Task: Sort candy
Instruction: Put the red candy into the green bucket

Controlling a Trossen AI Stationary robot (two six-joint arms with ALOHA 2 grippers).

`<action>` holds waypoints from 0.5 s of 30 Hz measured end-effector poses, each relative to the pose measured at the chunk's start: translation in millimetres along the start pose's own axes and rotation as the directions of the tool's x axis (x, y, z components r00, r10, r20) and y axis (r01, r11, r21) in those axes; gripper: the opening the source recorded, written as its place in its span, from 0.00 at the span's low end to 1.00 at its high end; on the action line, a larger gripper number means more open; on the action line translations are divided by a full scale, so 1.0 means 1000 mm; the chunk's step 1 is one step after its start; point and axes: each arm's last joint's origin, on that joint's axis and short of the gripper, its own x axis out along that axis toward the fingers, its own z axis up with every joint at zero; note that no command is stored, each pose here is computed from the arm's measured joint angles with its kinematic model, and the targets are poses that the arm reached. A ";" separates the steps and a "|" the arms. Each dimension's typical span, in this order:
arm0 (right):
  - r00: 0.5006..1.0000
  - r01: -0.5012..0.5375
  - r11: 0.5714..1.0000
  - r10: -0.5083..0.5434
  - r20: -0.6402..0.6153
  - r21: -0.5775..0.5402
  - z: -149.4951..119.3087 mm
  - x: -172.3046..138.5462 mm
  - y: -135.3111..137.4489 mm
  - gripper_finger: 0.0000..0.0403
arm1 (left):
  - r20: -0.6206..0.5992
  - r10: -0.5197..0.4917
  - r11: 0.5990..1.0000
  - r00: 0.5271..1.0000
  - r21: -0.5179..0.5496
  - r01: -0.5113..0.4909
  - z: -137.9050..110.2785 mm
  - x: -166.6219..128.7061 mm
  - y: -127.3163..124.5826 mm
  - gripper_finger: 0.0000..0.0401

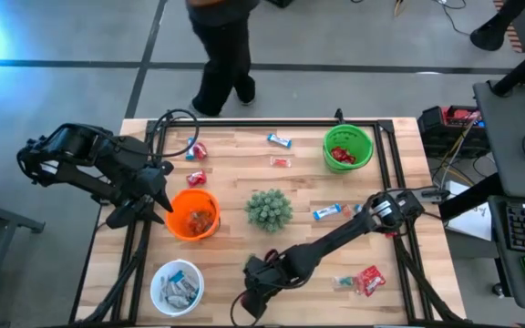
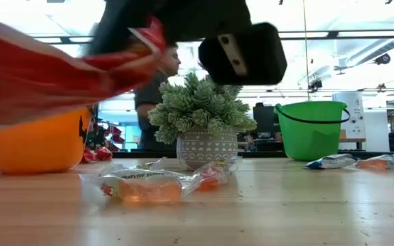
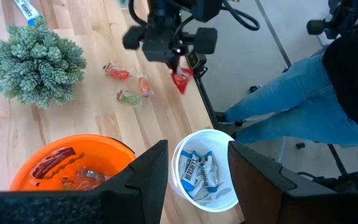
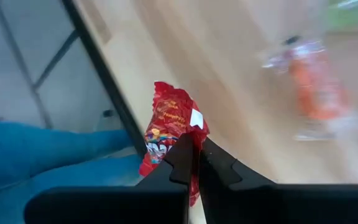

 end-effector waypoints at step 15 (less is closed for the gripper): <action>0.937 0.347 0.937 -0.345 0.057 -0.037 0.034 -0.048 -0.017 0.02 | -0.035 0.127 0.992 0.991 -0.015 -0.128 -0.005 0.000 0.004 0.37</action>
